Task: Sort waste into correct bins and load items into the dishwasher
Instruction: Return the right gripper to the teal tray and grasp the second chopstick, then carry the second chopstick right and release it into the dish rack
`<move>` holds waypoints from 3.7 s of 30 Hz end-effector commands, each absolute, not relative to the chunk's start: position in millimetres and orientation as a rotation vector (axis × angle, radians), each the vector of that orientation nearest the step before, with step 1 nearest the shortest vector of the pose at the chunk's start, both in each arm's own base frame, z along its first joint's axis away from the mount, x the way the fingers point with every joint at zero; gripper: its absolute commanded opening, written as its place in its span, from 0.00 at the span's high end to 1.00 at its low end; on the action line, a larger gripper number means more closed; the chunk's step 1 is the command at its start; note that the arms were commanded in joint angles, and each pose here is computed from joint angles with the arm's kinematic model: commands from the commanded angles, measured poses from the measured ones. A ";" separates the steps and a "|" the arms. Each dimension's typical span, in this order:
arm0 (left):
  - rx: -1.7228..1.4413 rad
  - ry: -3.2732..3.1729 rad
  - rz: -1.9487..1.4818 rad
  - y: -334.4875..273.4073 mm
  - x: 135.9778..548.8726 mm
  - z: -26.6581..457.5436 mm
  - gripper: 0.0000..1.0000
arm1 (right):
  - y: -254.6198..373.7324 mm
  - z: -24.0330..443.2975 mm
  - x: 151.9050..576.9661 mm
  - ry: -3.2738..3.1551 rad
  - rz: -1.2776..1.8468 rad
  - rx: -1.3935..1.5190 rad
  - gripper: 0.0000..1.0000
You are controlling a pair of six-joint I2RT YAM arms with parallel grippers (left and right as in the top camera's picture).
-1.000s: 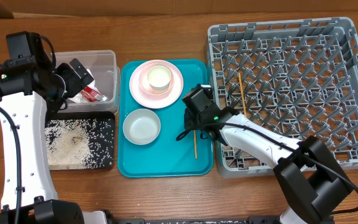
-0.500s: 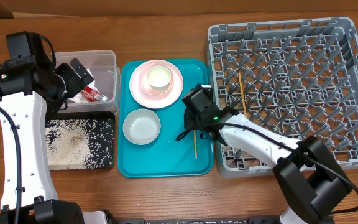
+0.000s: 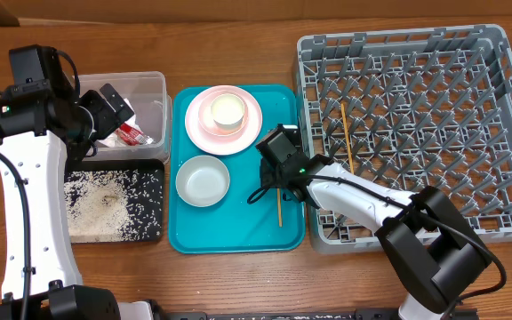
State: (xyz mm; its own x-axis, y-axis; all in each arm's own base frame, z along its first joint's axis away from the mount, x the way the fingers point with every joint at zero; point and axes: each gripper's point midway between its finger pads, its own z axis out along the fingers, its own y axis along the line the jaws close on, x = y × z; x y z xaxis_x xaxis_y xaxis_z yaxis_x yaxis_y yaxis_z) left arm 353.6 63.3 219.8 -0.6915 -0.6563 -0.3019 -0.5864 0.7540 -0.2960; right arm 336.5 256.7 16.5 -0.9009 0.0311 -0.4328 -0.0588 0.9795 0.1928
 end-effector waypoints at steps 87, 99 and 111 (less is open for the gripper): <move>-0.950 2.528 -0.254 63.8 354.1 230.5 0.00 | 231.6 175.8 381.6 2.339 0.090 -0.169 0.96; -0.950 2.528 -0.253 63.9 354.1 230.5 0.00 | 127.4 182.1 407.6 2.373 -0.185 -0.292 0.96; -0.950 2.528 -0.253 63.9 354.1 230.5 0.00 | 102.4 160.0 409.3 2.485 0.027 -0.295 0.96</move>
